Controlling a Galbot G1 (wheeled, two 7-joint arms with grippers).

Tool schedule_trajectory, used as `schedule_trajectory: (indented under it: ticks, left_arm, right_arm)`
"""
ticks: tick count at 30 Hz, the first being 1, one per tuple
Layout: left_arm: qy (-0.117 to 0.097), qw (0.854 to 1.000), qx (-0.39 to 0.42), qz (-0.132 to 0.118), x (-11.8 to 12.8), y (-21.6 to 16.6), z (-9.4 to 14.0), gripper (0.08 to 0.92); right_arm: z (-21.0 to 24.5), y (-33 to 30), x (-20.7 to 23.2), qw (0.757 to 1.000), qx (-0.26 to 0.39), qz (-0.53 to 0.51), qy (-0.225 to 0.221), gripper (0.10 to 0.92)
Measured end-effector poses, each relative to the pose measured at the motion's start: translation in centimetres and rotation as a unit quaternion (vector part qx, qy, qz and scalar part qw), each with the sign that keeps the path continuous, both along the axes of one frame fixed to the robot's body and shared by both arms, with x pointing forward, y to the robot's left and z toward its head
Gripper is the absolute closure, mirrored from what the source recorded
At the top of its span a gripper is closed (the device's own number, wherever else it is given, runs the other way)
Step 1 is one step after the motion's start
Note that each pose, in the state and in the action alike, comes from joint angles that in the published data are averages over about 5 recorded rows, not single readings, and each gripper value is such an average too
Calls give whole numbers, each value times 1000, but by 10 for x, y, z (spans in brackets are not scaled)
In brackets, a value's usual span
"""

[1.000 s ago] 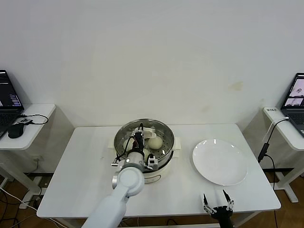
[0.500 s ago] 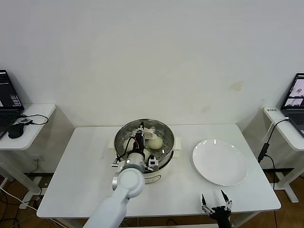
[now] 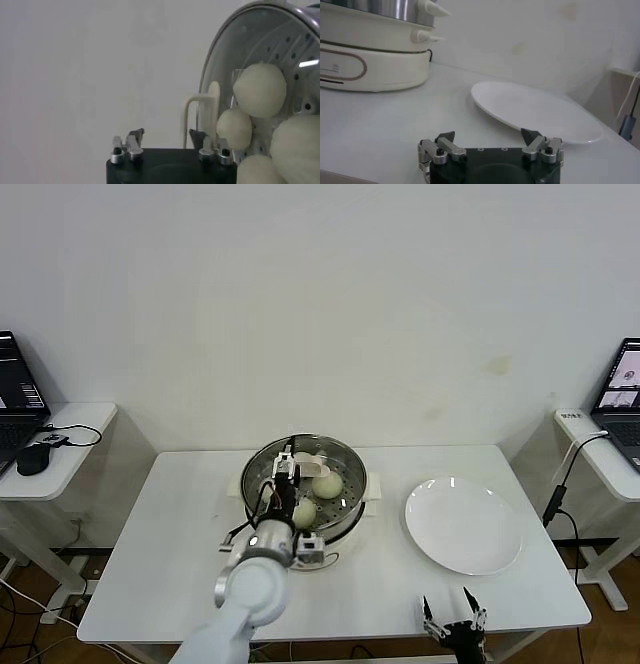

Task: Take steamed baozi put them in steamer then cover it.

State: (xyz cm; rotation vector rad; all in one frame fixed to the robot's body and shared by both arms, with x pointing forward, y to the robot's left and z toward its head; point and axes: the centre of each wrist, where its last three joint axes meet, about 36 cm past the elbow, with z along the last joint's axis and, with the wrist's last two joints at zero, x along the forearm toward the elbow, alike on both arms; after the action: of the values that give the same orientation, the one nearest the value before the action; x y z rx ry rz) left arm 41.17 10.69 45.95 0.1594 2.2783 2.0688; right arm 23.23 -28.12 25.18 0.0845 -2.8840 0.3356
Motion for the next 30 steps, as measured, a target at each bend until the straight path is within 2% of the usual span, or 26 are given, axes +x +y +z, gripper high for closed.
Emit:
schedule_trajectory:
  ticks: [2, 8, 13, 17, 23, 27, 30]
  left_arm:
    - [-3, 1000, -17, -4, -12, 7, 6, 196]
    - [-1, 994, -112, -16, -50, 40, 15, 177]
    - [12, 970, -243, -24, -74, 73, 7, 177]
    - [18, 933, -360, -17, -93, 96, 1, 177]
    - [31, 857, -515, 4, -124, 117, -20, 177]
    - [33, 811, -584, 30, -147, 125, -41, 177]
    - [32, 783, -618, 54, -162, 132, -58, 177]
  right_arm:
    - [0, -1, -1, 1000, 0, 0, 1, 200]
    - [3, -3, -4, 1000, 1, 4, 2, 200]
    - [7, -4, -5, 1000, 4, 9, 1, 199]
    - [11, -4, -7, 1000, 10, 16, 1, 200]
    - [22, -6, -9, 999, 22, 28, 0, 199]
    - [31, -8, -10, 999, 29, 35, -2, 200]
    - [37, -8, -11, 999, 33, 41, -6, 199]
